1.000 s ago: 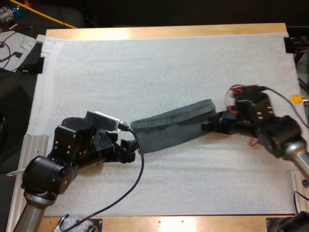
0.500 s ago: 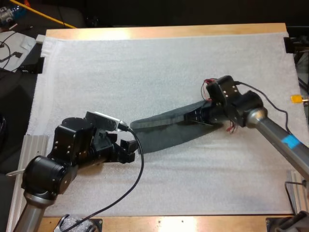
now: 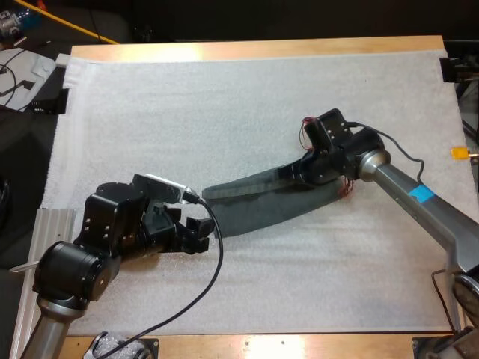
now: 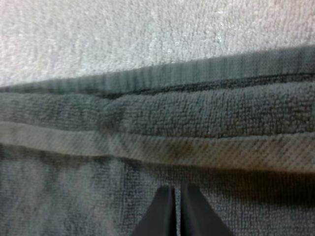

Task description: Pick towel from pile, fold and stack

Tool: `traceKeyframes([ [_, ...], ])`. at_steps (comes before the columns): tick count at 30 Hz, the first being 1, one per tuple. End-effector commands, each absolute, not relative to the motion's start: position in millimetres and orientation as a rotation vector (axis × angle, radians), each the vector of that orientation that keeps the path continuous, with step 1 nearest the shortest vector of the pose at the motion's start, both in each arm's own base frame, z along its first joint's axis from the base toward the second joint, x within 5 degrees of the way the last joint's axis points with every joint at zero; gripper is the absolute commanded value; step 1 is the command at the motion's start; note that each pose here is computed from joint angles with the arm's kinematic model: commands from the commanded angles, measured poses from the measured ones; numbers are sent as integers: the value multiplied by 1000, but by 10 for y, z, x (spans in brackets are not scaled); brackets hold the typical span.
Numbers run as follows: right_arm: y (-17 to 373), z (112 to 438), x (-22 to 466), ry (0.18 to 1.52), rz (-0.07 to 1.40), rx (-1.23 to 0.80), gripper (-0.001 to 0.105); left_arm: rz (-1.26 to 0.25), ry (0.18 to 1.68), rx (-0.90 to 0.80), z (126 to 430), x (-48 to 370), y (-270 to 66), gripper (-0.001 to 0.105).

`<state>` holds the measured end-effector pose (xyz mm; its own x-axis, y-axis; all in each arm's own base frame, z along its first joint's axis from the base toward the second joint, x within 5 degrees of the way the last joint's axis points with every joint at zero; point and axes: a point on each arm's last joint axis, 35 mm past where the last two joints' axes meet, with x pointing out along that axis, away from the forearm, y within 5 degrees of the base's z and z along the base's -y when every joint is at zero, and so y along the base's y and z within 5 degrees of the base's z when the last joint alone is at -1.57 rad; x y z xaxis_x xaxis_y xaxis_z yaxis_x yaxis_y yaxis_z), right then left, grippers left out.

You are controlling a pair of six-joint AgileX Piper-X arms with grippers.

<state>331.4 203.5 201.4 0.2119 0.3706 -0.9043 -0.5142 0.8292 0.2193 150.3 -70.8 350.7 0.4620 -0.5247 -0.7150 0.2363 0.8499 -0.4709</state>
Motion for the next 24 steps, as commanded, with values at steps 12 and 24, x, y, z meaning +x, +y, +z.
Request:
traceKeyframes([
  [12, 2152, 1736, 3422, 1256, 622, -155, 0, -474, 985, -333, 3520, 1499, -710, 65],
  [24, 2212, 1557, 3468, 1267, 613, -147, 0, -478, 990, -337, 3516, 1494, -709, 65],
])
